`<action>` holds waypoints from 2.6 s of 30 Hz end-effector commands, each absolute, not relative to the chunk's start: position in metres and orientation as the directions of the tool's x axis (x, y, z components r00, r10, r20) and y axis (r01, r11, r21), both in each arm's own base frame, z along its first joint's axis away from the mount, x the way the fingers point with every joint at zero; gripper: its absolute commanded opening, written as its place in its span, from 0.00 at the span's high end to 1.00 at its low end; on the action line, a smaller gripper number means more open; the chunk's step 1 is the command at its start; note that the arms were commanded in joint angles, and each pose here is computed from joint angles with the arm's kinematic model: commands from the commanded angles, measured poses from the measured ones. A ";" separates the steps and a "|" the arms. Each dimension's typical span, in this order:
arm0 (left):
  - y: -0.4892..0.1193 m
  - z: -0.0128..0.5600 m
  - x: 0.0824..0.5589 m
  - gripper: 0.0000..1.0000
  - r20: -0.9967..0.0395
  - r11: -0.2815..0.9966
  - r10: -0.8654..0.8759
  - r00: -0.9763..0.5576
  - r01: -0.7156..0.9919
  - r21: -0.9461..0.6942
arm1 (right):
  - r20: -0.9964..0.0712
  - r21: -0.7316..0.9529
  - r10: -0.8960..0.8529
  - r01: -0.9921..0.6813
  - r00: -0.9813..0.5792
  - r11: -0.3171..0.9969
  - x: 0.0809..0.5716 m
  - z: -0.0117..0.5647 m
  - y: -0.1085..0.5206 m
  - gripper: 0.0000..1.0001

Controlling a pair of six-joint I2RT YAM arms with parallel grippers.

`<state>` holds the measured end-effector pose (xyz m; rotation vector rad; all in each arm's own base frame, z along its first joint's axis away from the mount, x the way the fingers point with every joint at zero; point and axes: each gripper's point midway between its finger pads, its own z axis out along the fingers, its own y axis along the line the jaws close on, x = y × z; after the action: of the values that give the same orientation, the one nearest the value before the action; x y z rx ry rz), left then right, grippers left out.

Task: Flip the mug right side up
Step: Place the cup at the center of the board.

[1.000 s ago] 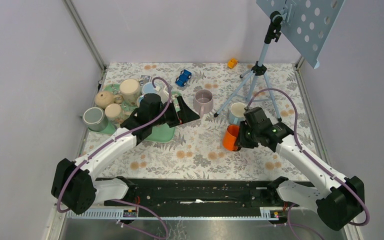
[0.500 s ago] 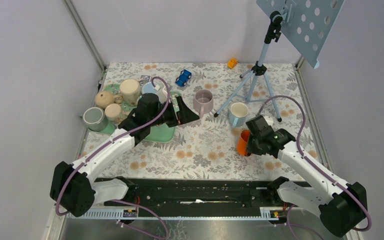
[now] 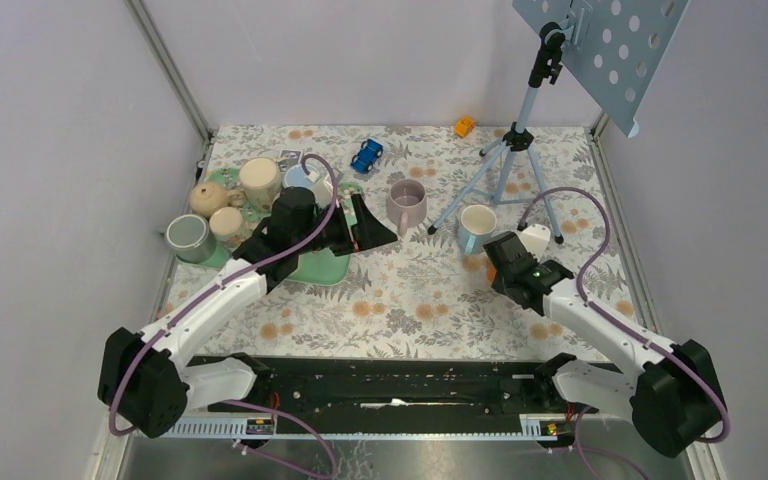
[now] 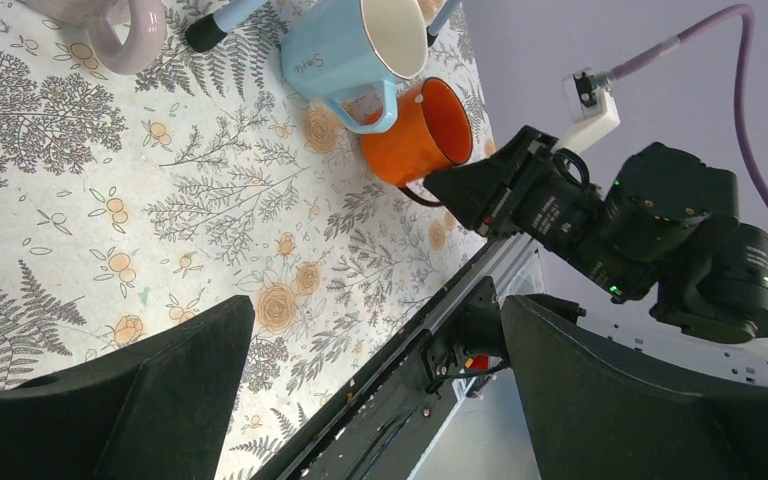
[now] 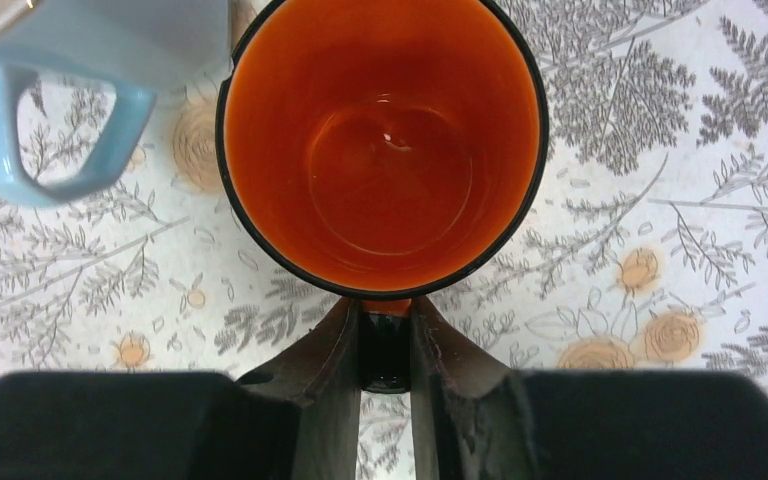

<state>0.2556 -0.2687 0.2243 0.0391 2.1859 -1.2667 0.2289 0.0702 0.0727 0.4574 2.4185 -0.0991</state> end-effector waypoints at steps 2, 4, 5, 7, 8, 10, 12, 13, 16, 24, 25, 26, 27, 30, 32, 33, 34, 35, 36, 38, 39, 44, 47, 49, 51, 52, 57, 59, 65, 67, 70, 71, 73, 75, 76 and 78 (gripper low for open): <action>-0.267 0.253 0.256 0.01 -0.571 0.517 -0.273 -0.774 0.383 -0.766 | -0.777 0.085 0.313 0.403 -0.546 0.911 0.281 0.093 0.063 1.00; -0.266 0.253 0.254 0.01 -0.569 0.518 -0.272 -0.776 0.380 -0.766 | -0.786 0.075 0.308 0.412 -0.536 0.908 0.288 0.092 0.059 1.00; -0.266 0.252 0.254 0.01 -0.569 0.519 -0.272 -0.776 0.379 -0.766 | -0.791 0.074 0.309 0.418 -0.528 0.905 0.292 0.092 0.057 1.00; -0.265 0.253 0.253 0.01 -0.568 0.521 -0.275 -0.776 0.377 -0.766 | -0.798 0.079 0.311 0.420 -0.517 0.904 0.297 0.092 0.054 1.00; -0.264 0.252 0.253 0.01 -0.568 0.522 -0.275 -0.776 0.375 -0.766 | -0.798 0.084 0.311 0.416 -0.516 0.906 0.300 0.092 0.054 1.00; -0.264 0.252 0.252 0.01 -0.566 0.523 -0.274 -0.778 0.373 -0.766 | -0.799 0.093 0.314 0.412 -0.512 0.907 0.306 0.090 0.052 1.00; -0.263 0.252 0.252 0.01 -0.565 0.524 -0.276 -0.778 0.371 -0.767 | -0.793 0.107 0.323 0.403 -0.517 0.909 0.312 0.089 0.052 1.00; -0.264 0.252 0.252 0.01 -0.563 0.524 -0.276 -0.779 0.370 -0.767 | -0.792 0.108 0.321 0.397 -0.520 0.912 0.314 0.088 0.052 1.00; -0.263 0.253 0.252 0.01 -0.563 0.525 -0.277 -0.779 0.368 -0.768 | -0.787 0.102 0.315 0.391 -0.531 0.915 0.320 0.084 0.051 1.00; -0.263 0.250 0.251 0.01 -0.554 0.527 -0.276 -0.785 0.359 -0.771 | -0.777 0.122 0.321 0.370 -0.542 0.921 0.334 0.077 0.052 0.98; -0.263 0.250 0.250 0.01 -0.554 0.526 -0.276 -0.786 0.359 -0.771 | -0.775 0.123 0.323 0.372 -0.543 0.920 0.335 0.077 0.051 0.98; -0.263 0.250 0.250 0.01 -0.555 0.528 -0.276 -0.785 0.359 -0.770 | -0.774 0.129 0.325 0.367 -0.544 0.921 0.337 0.077 0.053 0.98; -0.262 0.250 0.251 0.01 -0.555 0.530 -0.277 -0.784 0.357 -0.769 | -0.772 0.133 0.326 0.362 -0.545 0.922 0.339 0.078 0.054 0.98; -0.262 0.248 0.252 0.01 -0.553 0.535 -0.277 -0.786 0.352 -0.768 | -0.764 0.143 0.327 0.348 -0.556 0.927 0.342 0.077 0.059 0.96; -0.263 0.247 0.252 0.01 -0.550 0.534 -0.276 -0.788 0.350 -0.769 | -0.763 0.138 0.318 0.339 -0.563 0.931 0.345 0.077 0.060 0.92; -0.263 0.247 0.252 0.01 -0.549 0.533 -0.275 -0.789 0.350 -0.770 | -0.763 0.132 0.313 0.337 -0.565 0.932 0.346 0.077 0.060 0.89; -0.264 0.246 0.252 0.01 -0.548 0.533 -0.274 -0.790 0.350 -0.771 | -0.762 0.129 0.308 0.331 -0.569 0.935 0.348 0.077 0.061 0.87; -0.264 0.246 0.253 0.01 -0.547 0.534 -0.274 -0.791 0.349 -0.771 | -0.762 0.127 0.304 0.329 -0.571 0.936 0.349 0.077 0.062 0.85; -0.264 0.246 0.253 0.01 -0.548 0.534 -0.273 -0.791 0.349 -0.770 | -0.762 0.126 0.300 0.324 -0.573 0.938 0.349 0.077 0.062 0.82; -0.264 0.246 0.253 0.01 -0.549 0.535 -0.274 -0.790 0.349 -0.770 | -0.762 0.129 0.301 0.321 -0.573 0.938 0.351 0.079 0.063 0.79; -0.264 0.245 0.254 0.01 -0.549 0.536 -0.272 -0.790 0.349 -0.769 | -0.762 0.124 0.298 0.322 -0.575 0.938 0.351 0.080 0.063 0.78; -0.264 0.245 0.254 0.01 -0.551 0.536 -0.268 -0.790 0.353 -0.767 | -0.754 0.108 0.295 0.333 -0.586 0.937 0.348 0.082 0.060 0.71; -0.265 0.244 0.254 0.01 -0.550 0.534 -0.266 -0.792 0.354 -0.768 | -0.751 0.108 0.297 0.335 -0.589 0.936 0.344 0.082 0.059 0.65; -0.265 0.243 0.254 0.01 -0.548 0.534 -0.264 -0.794 0.353 -0.768 | -0.750 0.108 0.298 0.334 -0.590 0.936 0.342 0.083 0.059 0.63; -0.265 0.242 0.254 0.01 -0.548 0.535 -0.263 -0.794 0.353 -0.768 | -0.750 0.111 0.298 0.332 -0.590 0.937 0.340 0.086 0.059 0.61; -0.265 0.242 0.255 0.01 -0.548 0.537 -0.264 -0.794 0.351 -0.767 | -0.750 0.112 0.298 0.330 -0.591 0.937 0.339 0.088 0.059 0.61; -0.264 0.241 0.255 0.01 -0.548 0.542 -0.265 -0.793 0.348 -0.765 | -0.750 0.113 0.303 0.337 -0.589 0.935 0.331 0.098 0.056 0.58; -0.264 0.241 0.254 0.01 -0.550 0.543 -0.265 -0.792 0.349 -0.764 | -0.750 0.115 0.305 0.339 -0.587 0.934 0.327 0.101 0.054 0.54; -0.262 0.239 0.256 0.01 -0.554 0.560 -0.264 -0.789 0.343 -0.754 | -0.749 0.135 0.317 0.334 -0.582 0.933 0.310 0.116 0.051 0.39; -0.260 0.238 0.257 0.01 -0.557 0.575 -0.262 -0.788 0.336 -0.746 | -0.748 0.152 0.322 0.322 -0.580 0.934 0.305 0.121 0.052 0.26; -0.256 0.237 0.260 0.01 -0.560 0.598 -0.269 -0.783 0.320 -0.735 | -0.752 0.178 0.321 0.291 -0.575 0.940 0.297 0.131 0.055 0.02; -0.254 0.237 0.261 0.01 -0.562 0.607 -0.274 -0.781 0.313 -0.731 | -0.753 0.183 0.319 0.283 -0.576 0.941 0.294 0.134 0.056 0.01; -0.249 0.234 0.264 0.01 -0.562 0.635 -0.287 -0.775 0.285 -0.718 | -0.752 0.203 0.316 0.253 -0.579 0.946 0.291 0.140 0.060 0.00; -0.241 0.229 0.268 0.01 -0.565 0.674 -0.310 -0.765 0.243 -0.698 | -0.754 0.222 0.319 0.235 -0.573 0.946 0.288 0.146 0.063 0.00; -0.235 0.226 0.271 0.01 -0.567 0.697 -0.325 -0.757 0.213 -0.684 | -0.757 0.232 0.320 0.223 -0.570 0.947 0.287 0.149 0.064 0.00; -0.222 0.218 0.276 0.01 -0.566 0.748 -0.351 -0.746 0.141 -0.649 | -0.762 0.255 0.324 0.200 -0.560 0.946 0.287 0.156 0.068 0.00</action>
<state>0.2566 -0.2450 0.2067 -0.0517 2.2797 -1.0810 0.2883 0.0603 0.1367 0.4089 2.2068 0.0992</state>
